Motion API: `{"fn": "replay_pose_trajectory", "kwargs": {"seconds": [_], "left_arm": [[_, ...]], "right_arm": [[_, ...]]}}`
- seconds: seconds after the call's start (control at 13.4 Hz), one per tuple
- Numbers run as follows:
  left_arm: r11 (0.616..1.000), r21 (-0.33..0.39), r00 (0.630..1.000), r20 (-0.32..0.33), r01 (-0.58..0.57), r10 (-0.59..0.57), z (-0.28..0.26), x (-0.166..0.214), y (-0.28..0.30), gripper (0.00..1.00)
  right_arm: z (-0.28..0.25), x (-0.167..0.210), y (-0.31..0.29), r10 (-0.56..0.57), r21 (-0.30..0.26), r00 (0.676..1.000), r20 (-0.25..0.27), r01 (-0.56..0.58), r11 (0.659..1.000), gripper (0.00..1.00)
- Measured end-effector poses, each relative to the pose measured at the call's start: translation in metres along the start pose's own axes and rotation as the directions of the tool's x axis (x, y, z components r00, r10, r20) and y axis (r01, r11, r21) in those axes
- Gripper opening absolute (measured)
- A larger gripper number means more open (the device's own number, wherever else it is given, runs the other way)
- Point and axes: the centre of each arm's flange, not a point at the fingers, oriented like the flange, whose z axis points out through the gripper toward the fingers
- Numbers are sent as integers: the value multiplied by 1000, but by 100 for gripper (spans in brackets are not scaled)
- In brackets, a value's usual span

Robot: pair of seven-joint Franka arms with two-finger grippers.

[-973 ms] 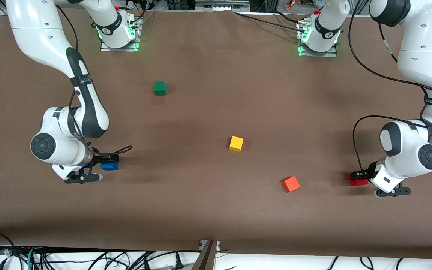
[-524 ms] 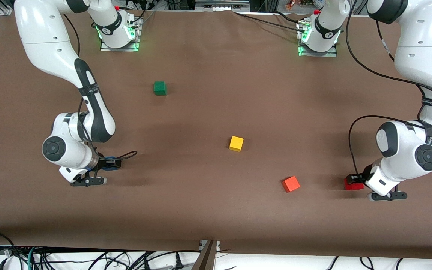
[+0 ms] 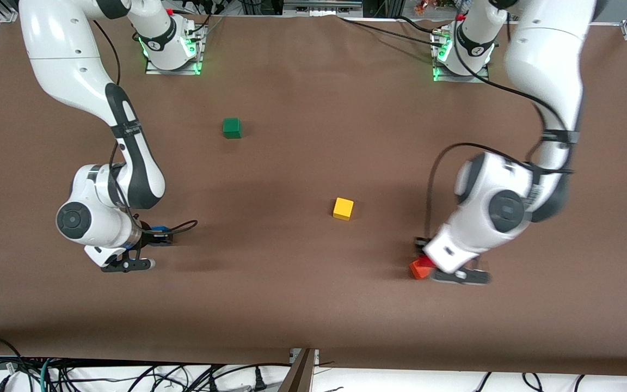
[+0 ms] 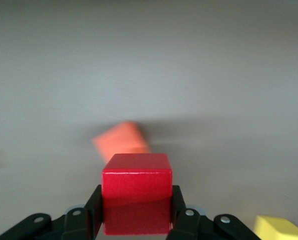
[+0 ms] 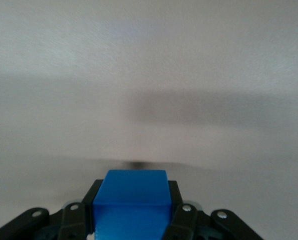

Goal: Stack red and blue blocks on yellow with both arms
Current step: 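Carry the red cube with the left gripper over the yellow cube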

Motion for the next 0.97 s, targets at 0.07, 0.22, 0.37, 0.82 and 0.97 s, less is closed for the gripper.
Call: {"fn": "replay_pose_trajectory", "kwargs": {"seconds": [0.07,0.22,0.37,0.82,0.97], "left_arm": [[999,-2,999,3,-47,47,2,-10,38,56],[992,-4,992,8,-123,123,5,-31,99,56],[987,-3,987,16,-161,161,9,-47,134,56],[980,6,979,60,-197,196,39,-67,168,56],[980,9,977,70,-201,200,44,-70,170,56]], "right_arm": [[-16,2,-2,-3,4,1000,-2,3,1000,56],[-53,4,-6,-10,13,1000,3,10,1000,56],[-89,2,-13,-22,21,999,27,22,1000,56],[-141,3,-20,-38,28,998,55,37,999,56],[-158,3,-23,-45,30,997,60,43,999,56]]}}
